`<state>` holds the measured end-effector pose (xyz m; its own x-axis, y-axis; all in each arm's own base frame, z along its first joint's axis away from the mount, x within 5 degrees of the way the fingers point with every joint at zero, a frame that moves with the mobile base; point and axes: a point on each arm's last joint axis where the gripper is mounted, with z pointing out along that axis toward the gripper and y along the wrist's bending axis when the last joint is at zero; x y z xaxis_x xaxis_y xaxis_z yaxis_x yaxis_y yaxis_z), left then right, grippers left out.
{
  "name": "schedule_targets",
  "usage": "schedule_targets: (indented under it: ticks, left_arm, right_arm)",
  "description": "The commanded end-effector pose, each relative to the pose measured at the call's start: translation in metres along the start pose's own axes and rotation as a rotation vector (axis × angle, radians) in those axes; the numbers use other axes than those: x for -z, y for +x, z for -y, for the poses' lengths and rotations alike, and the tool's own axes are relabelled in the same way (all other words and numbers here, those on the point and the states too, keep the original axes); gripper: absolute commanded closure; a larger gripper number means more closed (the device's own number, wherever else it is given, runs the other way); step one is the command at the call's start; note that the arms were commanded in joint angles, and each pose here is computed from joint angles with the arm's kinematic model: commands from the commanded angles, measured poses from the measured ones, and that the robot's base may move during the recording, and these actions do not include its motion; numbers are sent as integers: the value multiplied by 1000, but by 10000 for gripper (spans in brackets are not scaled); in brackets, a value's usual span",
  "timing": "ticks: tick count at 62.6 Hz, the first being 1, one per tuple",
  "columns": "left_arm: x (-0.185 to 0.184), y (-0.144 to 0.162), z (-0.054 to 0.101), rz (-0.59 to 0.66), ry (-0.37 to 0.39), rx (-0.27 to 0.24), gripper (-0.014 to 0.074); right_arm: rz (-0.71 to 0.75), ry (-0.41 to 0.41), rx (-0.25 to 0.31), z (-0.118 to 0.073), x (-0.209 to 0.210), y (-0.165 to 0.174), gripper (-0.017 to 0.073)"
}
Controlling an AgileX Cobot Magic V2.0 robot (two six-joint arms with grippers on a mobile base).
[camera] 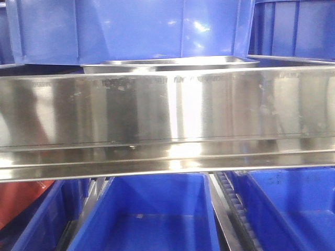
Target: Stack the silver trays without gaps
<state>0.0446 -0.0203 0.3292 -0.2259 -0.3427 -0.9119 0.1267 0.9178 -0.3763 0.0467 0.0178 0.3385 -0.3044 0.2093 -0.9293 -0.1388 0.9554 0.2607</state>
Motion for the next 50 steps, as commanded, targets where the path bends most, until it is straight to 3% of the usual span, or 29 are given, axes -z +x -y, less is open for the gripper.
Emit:
schedule_targets:
  ticks: [1,11,26,29,35,42,45,50]
  left_arm:
    - [-5,-7,7,-81,45,-133,589]
    - [-13,-22,13,-105,79,-146,589]
    - [-48,-26,19,-244,149,-99,589]
    - [-54,-30,23,-268,174,-118,589]
    - [-64,-38,38,-348,264,-205,589]
    - [-72,-50,50,-386,295,-274,594]
    - [-78,-58,53,-374,274,-263,606]
    - [-88,-69,54,-342,237,-248,607]
  right_arm:
    - [-43,1,49,-3,-11,-18,640]
    - [-191,-43,59,-11,-36,-46,640]
    - [-249,-146,92,-28,-68,-70,640]
    - [-273,-172,104,-32,-74,-70,640]
    - [-322,-243,132,-45,-85,-68,640]
    - [-359,-286,209,-56,-92,-64,640]
    - [-366,-258,202,-56,-96,-63,640]
    - [-350,-178,143,-52,-103,-65,640]
